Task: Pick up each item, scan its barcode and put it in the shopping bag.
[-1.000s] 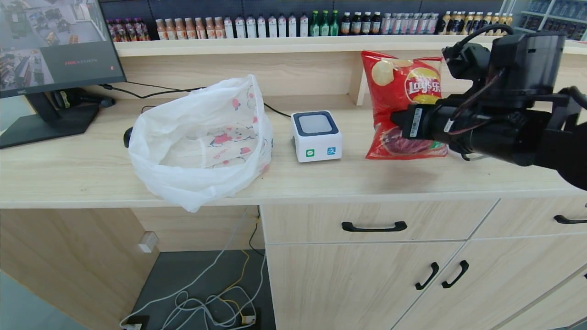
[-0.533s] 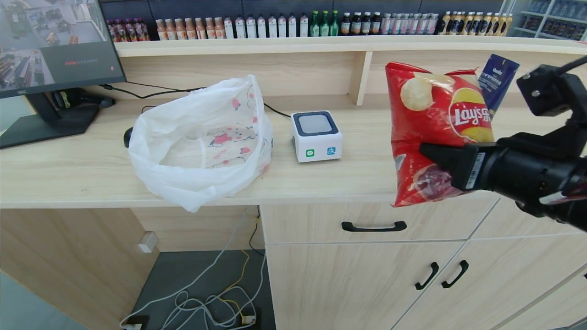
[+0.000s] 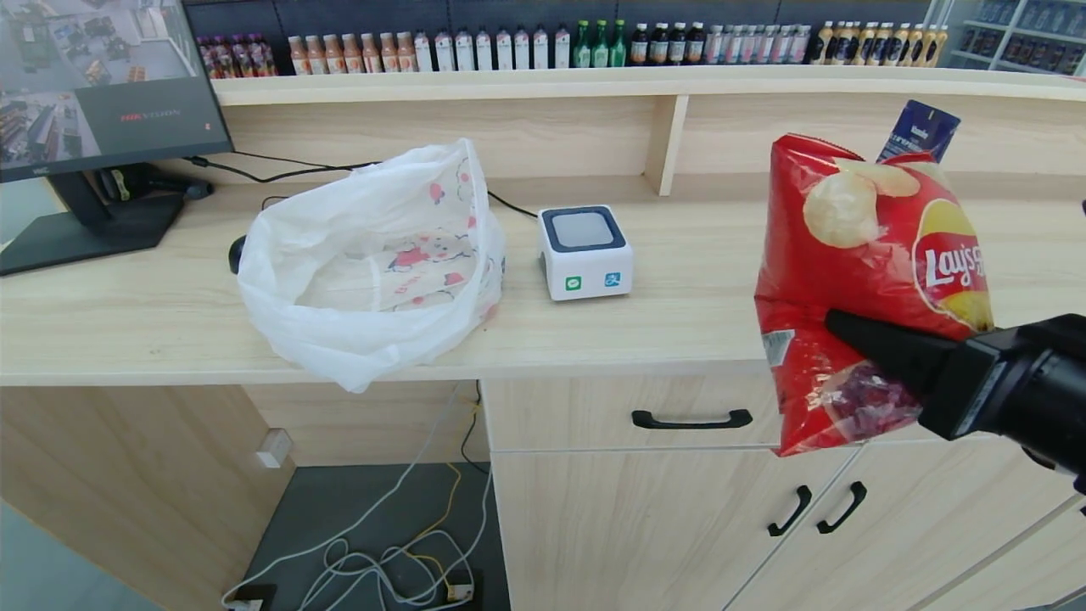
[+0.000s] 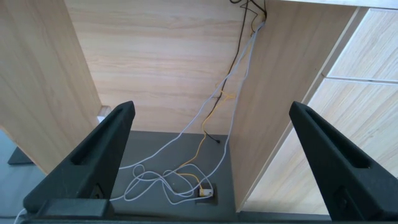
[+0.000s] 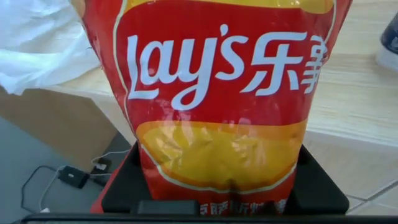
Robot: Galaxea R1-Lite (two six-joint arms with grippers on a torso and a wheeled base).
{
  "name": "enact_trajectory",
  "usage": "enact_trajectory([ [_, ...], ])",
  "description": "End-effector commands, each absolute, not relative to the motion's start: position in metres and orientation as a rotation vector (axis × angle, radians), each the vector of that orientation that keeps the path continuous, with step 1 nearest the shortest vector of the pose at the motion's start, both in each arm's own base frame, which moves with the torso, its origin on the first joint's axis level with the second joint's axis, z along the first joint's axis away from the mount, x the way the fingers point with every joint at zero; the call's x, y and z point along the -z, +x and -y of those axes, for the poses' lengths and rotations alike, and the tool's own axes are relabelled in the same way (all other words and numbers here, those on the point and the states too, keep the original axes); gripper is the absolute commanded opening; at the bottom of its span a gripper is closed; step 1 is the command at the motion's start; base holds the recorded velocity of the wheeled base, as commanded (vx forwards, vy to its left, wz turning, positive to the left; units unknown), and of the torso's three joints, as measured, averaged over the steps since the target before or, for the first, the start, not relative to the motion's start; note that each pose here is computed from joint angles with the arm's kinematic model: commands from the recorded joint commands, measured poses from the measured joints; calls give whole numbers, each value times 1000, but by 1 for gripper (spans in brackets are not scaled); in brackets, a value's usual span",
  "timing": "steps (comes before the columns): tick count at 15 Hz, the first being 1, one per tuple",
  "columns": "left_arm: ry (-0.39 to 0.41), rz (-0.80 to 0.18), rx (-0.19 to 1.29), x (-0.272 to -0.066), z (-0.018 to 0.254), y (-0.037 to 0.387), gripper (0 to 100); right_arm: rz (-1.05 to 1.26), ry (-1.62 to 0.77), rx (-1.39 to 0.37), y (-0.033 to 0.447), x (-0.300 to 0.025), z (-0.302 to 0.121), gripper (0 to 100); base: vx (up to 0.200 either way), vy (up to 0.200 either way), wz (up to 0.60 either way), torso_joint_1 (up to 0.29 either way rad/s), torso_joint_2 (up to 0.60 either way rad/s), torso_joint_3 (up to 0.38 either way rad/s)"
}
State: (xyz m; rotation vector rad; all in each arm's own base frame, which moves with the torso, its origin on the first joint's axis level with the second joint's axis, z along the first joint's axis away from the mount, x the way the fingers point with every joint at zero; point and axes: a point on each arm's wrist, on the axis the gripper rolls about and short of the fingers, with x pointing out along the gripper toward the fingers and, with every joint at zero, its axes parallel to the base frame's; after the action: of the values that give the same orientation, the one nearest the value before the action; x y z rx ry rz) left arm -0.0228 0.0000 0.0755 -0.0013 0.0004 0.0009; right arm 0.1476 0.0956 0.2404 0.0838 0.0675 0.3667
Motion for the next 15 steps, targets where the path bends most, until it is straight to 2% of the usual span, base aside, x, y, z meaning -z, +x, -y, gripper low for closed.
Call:
enact_trajectory([
  [1,-2,0,-2,-75,0,-23,100,-79,98,-419,143,-233,-95,0,0,0,0,0,0,0],
  [6,-2,0,-2,-75,0,-23,100,-163,243,-612,151,-227,-107,0,0,0,0,0,0,0],
  [11,-2,0,-2,-75,0,-23,100,-102,470,-808,191,-221,-139,0,0,0,0,0,0,0],
  [15,-2,0,-2,-75,0,-23,100,-60,572,-903,198,-216,-146,0,0,0,0,0,0,0],
])
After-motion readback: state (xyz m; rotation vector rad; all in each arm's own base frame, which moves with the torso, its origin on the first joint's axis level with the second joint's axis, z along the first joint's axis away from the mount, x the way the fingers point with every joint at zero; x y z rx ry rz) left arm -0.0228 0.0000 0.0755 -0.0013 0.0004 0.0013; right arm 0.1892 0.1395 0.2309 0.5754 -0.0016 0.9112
